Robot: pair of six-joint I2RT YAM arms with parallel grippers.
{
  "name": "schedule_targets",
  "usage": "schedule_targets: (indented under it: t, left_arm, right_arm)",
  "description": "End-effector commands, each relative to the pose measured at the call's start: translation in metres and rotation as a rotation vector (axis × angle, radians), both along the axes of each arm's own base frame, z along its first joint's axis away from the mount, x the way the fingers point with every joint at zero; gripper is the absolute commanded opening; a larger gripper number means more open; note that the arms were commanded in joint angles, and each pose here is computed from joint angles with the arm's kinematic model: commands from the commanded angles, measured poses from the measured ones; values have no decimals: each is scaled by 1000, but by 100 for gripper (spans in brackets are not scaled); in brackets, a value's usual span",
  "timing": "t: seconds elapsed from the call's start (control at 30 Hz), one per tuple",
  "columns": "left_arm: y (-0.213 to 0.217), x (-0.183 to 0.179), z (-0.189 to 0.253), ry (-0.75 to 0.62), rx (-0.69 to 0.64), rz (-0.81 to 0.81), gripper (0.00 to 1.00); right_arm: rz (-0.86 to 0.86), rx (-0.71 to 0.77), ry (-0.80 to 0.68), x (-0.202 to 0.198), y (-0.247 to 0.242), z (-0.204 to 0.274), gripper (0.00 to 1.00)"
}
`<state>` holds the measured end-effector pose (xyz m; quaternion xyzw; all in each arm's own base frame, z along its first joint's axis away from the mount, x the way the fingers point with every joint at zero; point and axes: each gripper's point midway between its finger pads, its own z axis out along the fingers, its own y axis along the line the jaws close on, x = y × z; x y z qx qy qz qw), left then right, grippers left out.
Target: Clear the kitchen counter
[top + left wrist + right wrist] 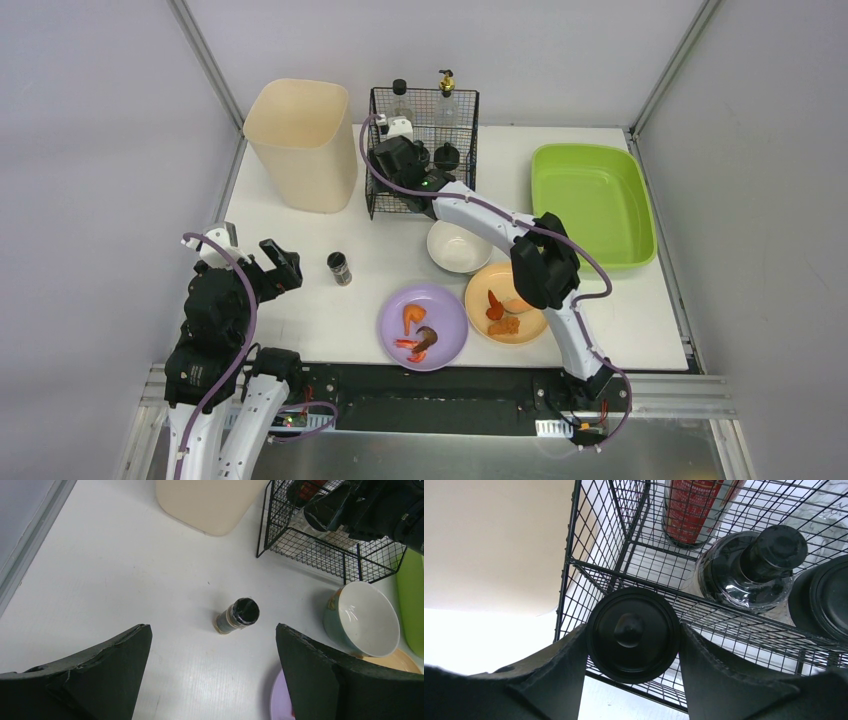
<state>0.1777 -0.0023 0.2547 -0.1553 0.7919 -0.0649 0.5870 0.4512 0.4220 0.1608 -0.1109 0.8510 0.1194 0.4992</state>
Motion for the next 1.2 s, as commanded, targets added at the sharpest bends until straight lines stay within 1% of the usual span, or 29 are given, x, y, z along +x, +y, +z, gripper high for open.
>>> schedule_targets:
  t: [0.0,0.07,0.13,0.3,0.47,0.67,0.87,1.0,1.17]
  left_arm:
    - [-1,5,4,-17,10,-8,99]
    - [-1,5,3,-15,10,-9,99]
    - [-1,5,4,-16,11,-10,99]
    - [0,6,3,-11,12,-7,99]
    - [0,5,3,-10,13,-6,99]
    - [1,6,2,-7,16,-3,99]
    - [2,6,2,-7,17,3,99]
    - [2,5,2,-9,18,5,99]
    - [3,5,2,-11,19,10,99]
  right_arm:
    - [-53,42,-36,18,-8,9,59]
    - [-56,46,-37,16,-9,12,68]
    - [-57,54,-43,15,-11,18,72]
    - [-63,71,-75,10,-19,40,78]
    - [-62,72,-106,0,-29,59,82]
    - [-37,66,-132,-22,-35,74,90]
    - [37,63,-132,-63,-33,82,92]
    - [139,81,-103,-102,-21,80,92]
    - [304,143,-46,-154,2,80,93]
